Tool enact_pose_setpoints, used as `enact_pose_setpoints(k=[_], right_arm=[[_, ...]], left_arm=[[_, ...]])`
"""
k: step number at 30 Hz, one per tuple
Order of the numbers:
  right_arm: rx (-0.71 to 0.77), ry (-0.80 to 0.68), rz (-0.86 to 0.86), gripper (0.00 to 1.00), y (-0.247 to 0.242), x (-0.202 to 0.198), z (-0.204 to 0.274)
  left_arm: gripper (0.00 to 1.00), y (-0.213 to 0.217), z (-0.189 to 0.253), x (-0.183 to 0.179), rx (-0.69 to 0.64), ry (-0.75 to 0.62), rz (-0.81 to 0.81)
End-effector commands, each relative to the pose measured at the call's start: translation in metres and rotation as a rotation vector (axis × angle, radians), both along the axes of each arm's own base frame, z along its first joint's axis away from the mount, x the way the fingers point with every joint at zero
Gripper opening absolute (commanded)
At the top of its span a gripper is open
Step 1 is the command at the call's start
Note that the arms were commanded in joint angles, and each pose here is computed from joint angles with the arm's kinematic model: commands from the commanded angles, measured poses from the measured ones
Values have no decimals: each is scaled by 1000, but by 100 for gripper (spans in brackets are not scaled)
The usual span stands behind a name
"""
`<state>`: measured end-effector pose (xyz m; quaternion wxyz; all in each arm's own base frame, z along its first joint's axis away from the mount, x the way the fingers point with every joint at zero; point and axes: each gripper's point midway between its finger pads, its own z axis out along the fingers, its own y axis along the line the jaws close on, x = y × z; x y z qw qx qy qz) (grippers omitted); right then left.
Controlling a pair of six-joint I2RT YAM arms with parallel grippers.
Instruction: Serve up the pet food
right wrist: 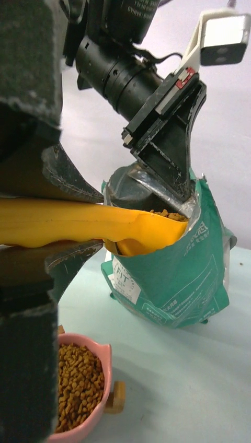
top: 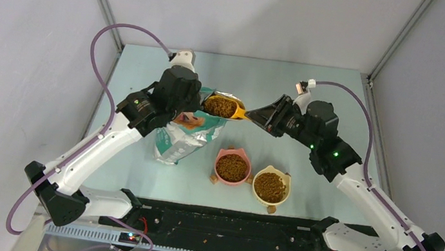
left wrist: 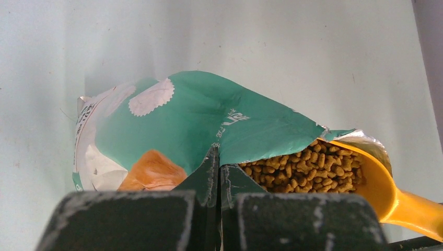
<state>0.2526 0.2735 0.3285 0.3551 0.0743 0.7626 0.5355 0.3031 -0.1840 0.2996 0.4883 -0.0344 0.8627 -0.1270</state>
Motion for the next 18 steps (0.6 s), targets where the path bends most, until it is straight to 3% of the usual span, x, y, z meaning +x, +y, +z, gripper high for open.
enact_pose_setpoints(k=[1, 9, 18], right_arm=[[-84, -58, -52, 0, -8, 2, 2], [-56, -42, -36, 0, -11, -4, 6], [180, 18, 75, 0, -10, -19, 17]], left_arm=[[0, 19, 3, -4, 48, -7, 35], [0, 19, 4, -5, 44, -10, 34], [0, 19, 4, -5, 40, -10, 36]])
